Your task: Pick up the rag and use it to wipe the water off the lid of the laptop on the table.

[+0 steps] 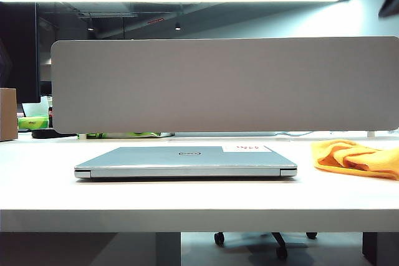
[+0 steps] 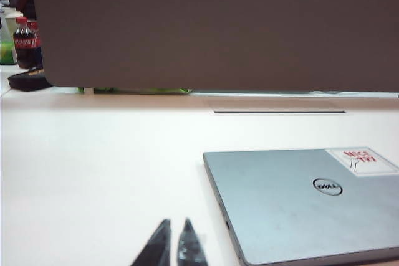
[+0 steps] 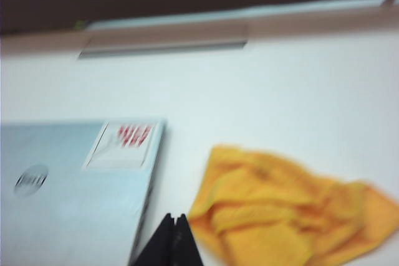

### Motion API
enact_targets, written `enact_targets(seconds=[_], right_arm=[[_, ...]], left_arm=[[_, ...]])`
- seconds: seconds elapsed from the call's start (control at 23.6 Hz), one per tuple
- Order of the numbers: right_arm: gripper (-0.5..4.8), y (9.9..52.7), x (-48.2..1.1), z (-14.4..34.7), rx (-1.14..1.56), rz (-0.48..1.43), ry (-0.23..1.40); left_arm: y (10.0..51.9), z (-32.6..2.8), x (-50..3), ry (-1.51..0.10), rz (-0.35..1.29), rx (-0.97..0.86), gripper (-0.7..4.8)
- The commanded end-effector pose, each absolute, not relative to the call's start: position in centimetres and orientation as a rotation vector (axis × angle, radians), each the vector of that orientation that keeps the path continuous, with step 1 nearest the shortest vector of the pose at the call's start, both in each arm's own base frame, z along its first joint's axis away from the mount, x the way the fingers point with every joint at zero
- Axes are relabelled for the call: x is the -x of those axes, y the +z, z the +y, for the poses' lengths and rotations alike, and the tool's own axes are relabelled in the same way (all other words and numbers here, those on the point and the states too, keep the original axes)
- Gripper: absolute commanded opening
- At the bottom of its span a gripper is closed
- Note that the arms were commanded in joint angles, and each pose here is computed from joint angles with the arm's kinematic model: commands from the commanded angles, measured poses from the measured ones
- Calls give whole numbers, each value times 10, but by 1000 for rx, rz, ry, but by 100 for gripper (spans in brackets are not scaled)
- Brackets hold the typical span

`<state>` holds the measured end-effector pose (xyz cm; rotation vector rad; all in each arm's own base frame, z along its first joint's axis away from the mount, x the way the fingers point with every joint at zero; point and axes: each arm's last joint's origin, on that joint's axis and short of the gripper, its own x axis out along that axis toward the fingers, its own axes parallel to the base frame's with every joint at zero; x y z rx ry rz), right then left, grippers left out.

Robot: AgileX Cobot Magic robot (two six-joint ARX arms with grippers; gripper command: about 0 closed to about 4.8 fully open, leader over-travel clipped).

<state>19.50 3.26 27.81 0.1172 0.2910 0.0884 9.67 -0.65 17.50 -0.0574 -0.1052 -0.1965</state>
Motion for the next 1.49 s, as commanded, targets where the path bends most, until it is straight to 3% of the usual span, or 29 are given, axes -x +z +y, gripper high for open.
enact_targets(seconds=[0.04, 0.25, 0.55, 0.76, 0.81, 1.02, 1.49], right_arm=[[3, 265, -193, 38, -146, 346, 275], [3, 252, -189, 40, -160, 461, 348], [3, 252, -190, 37, -17, 433, 278], [3, 255, -177, 30, 122, 227, 190], [3, 257, -163, 24, 119, 99, 169], [3, 250, -124, 10, 109, -130, 92], [3, 190, -95, 3, 69, -223, 39]], left_arm=[[177, -6, -96, -195, -118, 49, 21], [177, -6, -96, -196, -114, 49, 21], [177, -6, -96, -196, -114, 49, 21], [177, -6, -96, -196, -114, 49, 21], [177, -6, -96, -196, -114, 49, 21], [177, -6, -96, -196, -113, 50, 21], [176, -6, -96, -196, -107, 50, 21]])
